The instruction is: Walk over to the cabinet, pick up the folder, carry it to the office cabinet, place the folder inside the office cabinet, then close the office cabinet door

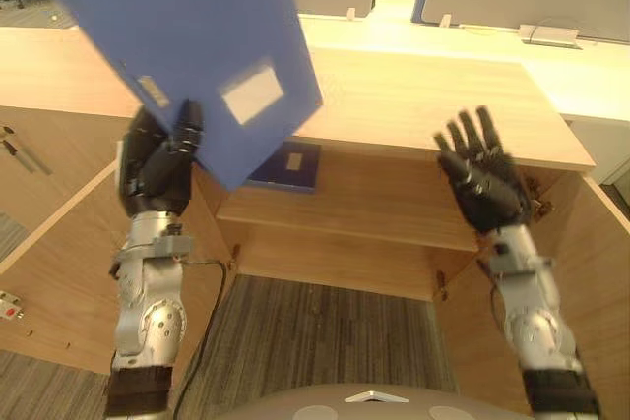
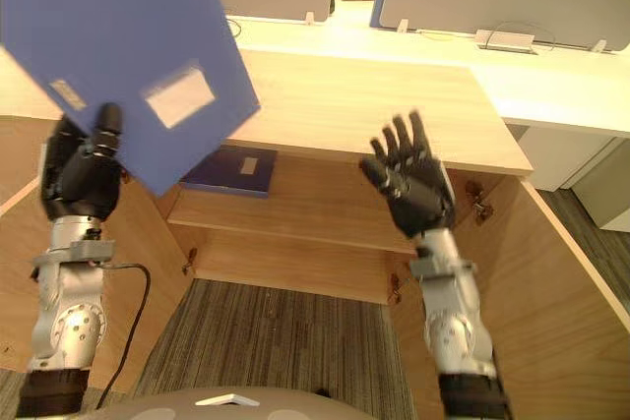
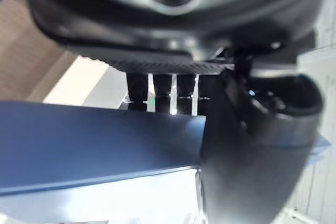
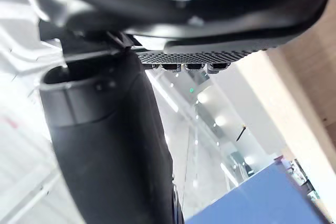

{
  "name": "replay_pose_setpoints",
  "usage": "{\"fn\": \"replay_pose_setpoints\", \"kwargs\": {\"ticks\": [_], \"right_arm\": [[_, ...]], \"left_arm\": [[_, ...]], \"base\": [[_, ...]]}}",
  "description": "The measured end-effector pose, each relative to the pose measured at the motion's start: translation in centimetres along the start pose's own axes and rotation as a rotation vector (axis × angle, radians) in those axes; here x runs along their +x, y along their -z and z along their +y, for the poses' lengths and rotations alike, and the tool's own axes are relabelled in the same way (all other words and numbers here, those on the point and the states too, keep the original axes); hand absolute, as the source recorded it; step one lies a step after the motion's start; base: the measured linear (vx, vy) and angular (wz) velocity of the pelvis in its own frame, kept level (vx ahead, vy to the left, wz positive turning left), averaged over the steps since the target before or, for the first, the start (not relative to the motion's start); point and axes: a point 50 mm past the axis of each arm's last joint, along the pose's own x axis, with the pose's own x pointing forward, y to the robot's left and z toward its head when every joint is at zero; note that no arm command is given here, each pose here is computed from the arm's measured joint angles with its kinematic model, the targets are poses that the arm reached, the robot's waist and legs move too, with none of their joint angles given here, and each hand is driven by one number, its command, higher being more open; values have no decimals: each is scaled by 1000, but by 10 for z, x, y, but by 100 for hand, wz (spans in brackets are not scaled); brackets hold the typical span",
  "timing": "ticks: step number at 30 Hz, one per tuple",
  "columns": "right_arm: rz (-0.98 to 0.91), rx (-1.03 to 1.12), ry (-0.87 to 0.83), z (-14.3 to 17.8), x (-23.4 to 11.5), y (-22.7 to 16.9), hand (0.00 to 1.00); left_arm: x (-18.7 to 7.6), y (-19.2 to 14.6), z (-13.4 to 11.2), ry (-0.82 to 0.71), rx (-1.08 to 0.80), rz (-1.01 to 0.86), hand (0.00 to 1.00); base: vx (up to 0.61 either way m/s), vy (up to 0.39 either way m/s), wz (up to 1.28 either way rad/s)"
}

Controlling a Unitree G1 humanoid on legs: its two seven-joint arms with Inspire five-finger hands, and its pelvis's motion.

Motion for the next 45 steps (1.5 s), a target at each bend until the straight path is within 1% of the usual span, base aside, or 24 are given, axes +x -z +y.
{"fn": "replay_pose_setpoints", "kwargs": {"ticks": [1,3,5,8,12,15,18,21,25,29,34,38,39,45], "right_arm": [[-35,-25,-43,6,15,-9,100],[-77,-53,-89,13,34,-19,100],[-87,-66,-100,15,50,-22,100],[-63,-70,-79,12,57,-18,100],[-8,-63,-23,4,60,-5,100],[-2,-66,-12,2,68,-4,100],[3,-74,-45,9,82,-4,100],[24,-112,-103,17,96,-7,100],[88,-190,-164,27,115,-2,100],[156,-238,-227,35,125,3,100],[232,-324,-260,38,139,3,100],[275,-401,-278,38,145,-1,100],[288,-421,-288,39,148,-2,0],[360,-527,-341,43,154,-7,0]], "left_arm": [[6,4,-2,30,9,23,0],[14,9,-4,71,22,52,0],[23,16,-5,99,33,82,0],[30,22,-5,106,33,110,0],[32,25,1,90,14,131,0],[36,25,2,117,33,149,0],[42,23,-1,164,51,152,0],[45,25,-10,243,56,167,0],[52,29,-19,328,45,203,0],[57,29,-30,428,57,220,0],[62,24,-32,468,54,226,0],[64,29,-32,478,50,265,0],[63,29,-30,476,53,276,0],[58,35,-27,492,71,341,0]], "base": [[0,0,0],[0,0,0],[0,0,0],[1,-2,3],[-8,-2,0],[-49,-12,5],[-57,-17,3],[-46,-9,8],[-24,-4,1],[0,0,0],[0,0,0],[-6,3,5],[0,0,0],[0,0,0]]}}
